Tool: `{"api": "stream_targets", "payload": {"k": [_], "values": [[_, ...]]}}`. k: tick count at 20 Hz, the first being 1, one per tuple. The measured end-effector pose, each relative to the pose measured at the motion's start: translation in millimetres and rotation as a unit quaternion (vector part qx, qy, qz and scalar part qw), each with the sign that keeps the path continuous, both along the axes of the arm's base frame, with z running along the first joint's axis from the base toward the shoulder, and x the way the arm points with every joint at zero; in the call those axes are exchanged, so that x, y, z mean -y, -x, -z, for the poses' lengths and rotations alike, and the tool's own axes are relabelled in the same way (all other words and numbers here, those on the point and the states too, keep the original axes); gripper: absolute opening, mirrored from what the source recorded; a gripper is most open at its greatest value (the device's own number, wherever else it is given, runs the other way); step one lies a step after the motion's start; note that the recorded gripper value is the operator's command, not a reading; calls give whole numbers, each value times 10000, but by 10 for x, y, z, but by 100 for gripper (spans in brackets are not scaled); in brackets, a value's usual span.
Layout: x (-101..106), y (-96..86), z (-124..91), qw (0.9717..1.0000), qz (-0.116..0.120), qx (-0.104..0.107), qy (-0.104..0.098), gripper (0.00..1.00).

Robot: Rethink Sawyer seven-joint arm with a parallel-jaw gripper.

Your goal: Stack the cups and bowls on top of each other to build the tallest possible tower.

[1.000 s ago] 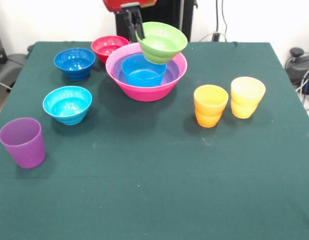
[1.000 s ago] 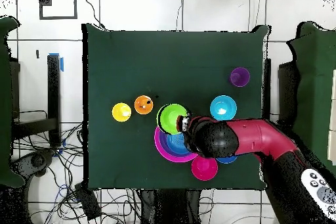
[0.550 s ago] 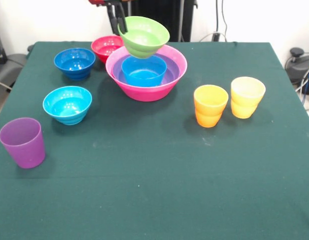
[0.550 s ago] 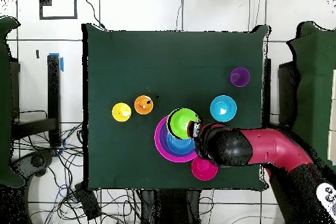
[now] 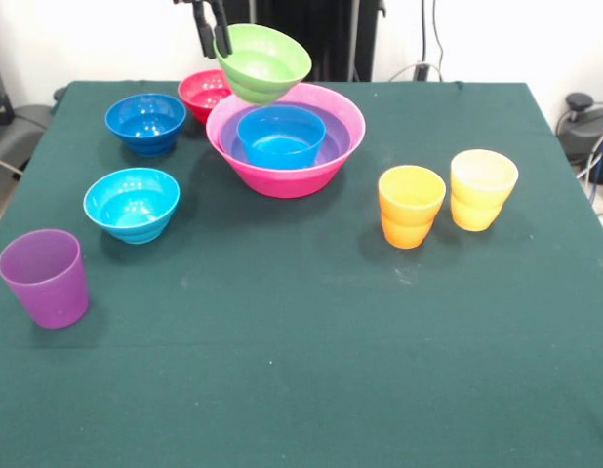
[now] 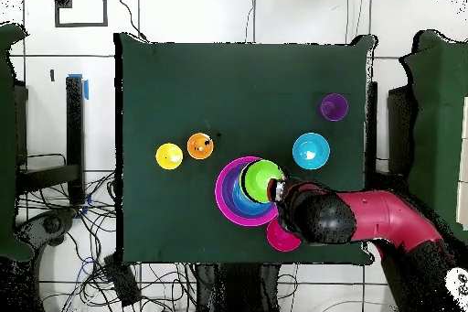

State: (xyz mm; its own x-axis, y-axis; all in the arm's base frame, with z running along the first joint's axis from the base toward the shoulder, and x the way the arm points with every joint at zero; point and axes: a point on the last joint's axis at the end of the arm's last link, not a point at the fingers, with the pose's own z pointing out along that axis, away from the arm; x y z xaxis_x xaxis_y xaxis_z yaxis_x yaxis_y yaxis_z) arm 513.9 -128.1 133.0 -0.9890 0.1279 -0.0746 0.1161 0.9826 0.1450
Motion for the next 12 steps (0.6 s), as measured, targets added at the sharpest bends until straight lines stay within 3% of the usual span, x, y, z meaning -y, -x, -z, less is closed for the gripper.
{"api": "stream_targets", "payload": {"k": [12], "values": [[-66,229,181,9974,-632,162,304,0]]}}
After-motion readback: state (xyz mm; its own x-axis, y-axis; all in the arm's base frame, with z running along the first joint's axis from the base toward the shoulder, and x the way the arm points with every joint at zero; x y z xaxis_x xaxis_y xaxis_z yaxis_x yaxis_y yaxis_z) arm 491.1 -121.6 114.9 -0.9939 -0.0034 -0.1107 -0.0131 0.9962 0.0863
